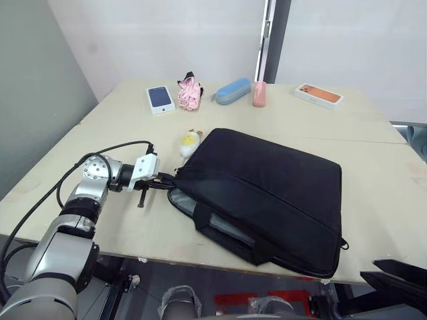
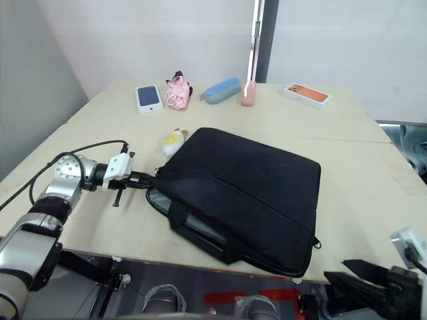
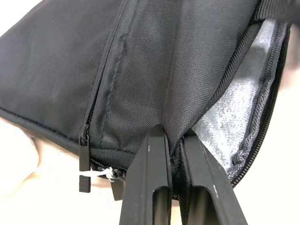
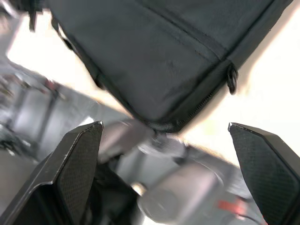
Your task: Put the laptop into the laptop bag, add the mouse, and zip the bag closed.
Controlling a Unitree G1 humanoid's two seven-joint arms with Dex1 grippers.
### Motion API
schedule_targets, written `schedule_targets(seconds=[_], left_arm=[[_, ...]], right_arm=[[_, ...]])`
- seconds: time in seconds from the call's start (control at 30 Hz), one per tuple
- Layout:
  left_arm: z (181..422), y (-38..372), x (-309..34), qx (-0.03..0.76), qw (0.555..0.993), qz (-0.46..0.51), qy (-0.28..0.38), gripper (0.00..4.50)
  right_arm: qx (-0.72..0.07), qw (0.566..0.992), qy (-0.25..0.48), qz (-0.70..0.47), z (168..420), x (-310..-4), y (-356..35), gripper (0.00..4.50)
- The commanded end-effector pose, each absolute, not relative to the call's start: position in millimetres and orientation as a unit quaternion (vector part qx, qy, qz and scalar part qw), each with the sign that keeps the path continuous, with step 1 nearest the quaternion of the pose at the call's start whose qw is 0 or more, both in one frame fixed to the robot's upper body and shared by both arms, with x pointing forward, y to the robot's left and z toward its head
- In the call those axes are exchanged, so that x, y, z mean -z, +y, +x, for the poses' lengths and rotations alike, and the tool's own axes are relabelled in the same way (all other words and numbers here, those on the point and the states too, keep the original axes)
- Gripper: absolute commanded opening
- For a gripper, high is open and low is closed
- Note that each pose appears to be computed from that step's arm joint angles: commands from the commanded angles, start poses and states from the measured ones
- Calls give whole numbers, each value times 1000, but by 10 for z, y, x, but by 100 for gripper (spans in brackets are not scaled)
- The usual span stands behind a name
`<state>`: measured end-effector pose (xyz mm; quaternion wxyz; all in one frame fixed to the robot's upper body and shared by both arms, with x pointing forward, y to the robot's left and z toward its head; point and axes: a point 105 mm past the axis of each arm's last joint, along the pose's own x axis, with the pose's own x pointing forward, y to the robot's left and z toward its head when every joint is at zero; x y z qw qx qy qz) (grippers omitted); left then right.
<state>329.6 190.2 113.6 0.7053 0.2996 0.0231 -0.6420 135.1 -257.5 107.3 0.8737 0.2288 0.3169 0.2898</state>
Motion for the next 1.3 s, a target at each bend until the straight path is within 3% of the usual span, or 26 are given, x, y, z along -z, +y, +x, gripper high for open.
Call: schedule_targets(seconds=[0.03,0.37,0.47,0.63,0.83,1.07,1.3], left_arm=[[3224,1951,-1181,653,694,301,24,7],[3175,1960,-1238,648,701,296,13,7],[3143,1973,-1231,647,703,295,14,0],[3075,2018,-1211,642,710,288,21,0],[3033,2219,-1196,617,728,294,52,0],[3003,2395,-1209,585,750,301,64,0],[2964,2379,-1128,571,763,298,62,0]], right_arm=[[-287,868,316,254,1452,-988,-2543,450],[-316,846,343,257,1719,-703,-2373,450],[-336,841,339,254,1777,-719,-2308,370],[-358,839,327,245,1883,-763,-2282,199],[-362,861,313,173,2302,-870,-2365,3],[-399,860,308,75,2699,-976,-2261,3],[-400,872,281,23,2921,-1024,-2356,3]])
